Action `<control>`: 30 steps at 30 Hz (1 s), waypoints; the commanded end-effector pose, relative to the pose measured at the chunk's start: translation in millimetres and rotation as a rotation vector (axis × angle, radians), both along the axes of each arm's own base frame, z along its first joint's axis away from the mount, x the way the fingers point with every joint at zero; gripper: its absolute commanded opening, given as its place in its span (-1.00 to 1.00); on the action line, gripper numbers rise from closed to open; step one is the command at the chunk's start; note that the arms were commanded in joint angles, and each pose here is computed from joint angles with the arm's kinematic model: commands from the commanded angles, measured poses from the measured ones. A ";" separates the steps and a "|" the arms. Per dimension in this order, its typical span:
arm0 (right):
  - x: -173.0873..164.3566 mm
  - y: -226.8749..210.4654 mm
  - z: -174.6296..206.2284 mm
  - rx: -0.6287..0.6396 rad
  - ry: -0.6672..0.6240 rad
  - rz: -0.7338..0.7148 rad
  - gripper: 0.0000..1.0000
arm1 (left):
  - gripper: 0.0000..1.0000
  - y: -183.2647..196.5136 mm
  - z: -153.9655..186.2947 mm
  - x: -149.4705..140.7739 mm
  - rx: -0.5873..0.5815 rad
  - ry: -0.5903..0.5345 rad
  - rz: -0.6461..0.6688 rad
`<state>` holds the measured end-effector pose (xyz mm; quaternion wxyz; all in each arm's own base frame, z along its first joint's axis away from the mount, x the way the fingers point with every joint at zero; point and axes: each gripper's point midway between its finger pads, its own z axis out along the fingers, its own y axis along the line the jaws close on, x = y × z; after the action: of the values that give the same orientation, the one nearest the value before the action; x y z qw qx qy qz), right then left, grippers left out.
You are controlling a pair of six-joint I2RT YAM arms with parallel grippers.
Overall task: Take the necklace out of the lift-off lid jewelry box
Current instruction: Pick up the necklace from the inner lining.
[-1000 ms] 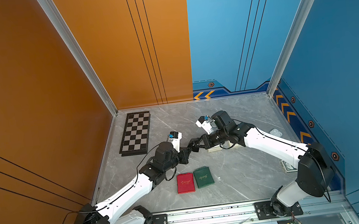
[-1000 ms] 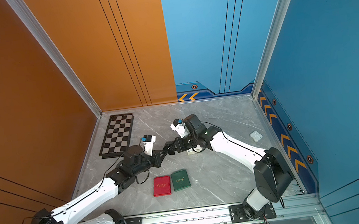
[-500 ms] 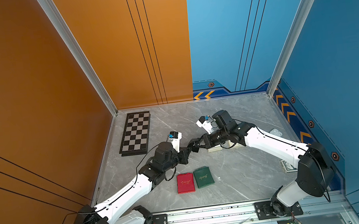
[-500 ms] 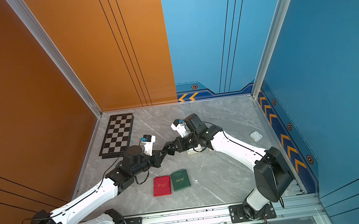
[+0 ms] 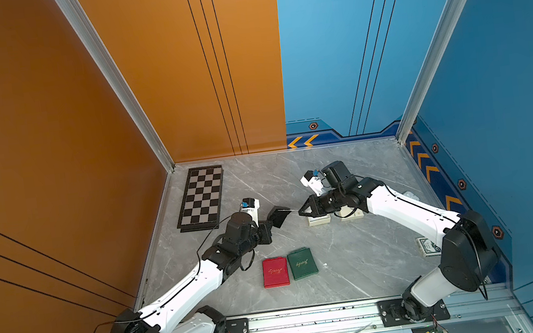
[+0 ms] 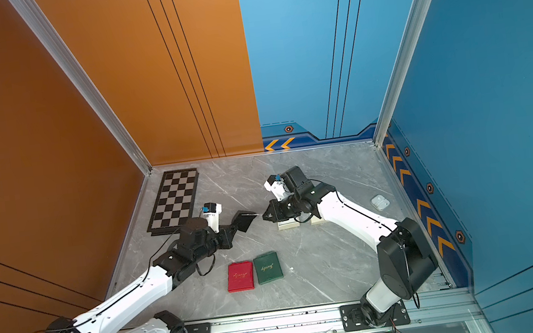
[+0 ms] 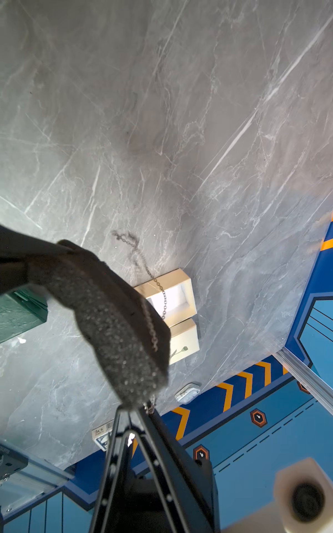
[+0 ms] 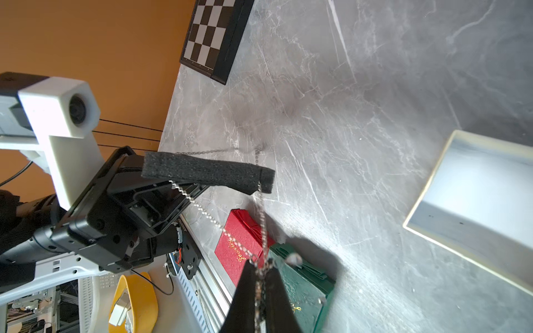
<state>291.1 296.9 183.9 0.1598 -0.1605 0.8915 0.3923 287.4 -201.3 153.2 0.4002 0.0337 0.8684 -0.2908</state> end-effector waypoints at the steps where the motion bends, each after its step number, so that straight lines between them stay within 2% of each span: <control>1: -3.4 -3.6 -9.1 -0.039 0.027 -0.007 -0.89 | -1.00 7.9 -6.2 0.5 0.030 0.006 0.029; 9: 12.7 -0.8 7.0 -0.014 -0.025 -0.038 -0.93 | -1.00 -9.5 -6.3 -8.6 0.013 0.022 -0.089; 20: 58.0 -1.8 39.4 0.023 -0.137 -0.134 -0.93 | -1.00 -49.5 -4.4 -34.3 0.043 0.029 -0.298; 30: 95.5 -17.2 60.1 0.056 -0.196 -0.213 -0.93 | -1.00 -70.4 -6.8 -45.9 0.078 0.028 -0.358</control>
<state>367.4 283.3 229.9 0.2625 -0.1084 0.8799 0.3810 243.9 -264.0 140.4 0.3281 0.1800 0.8685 -0.3250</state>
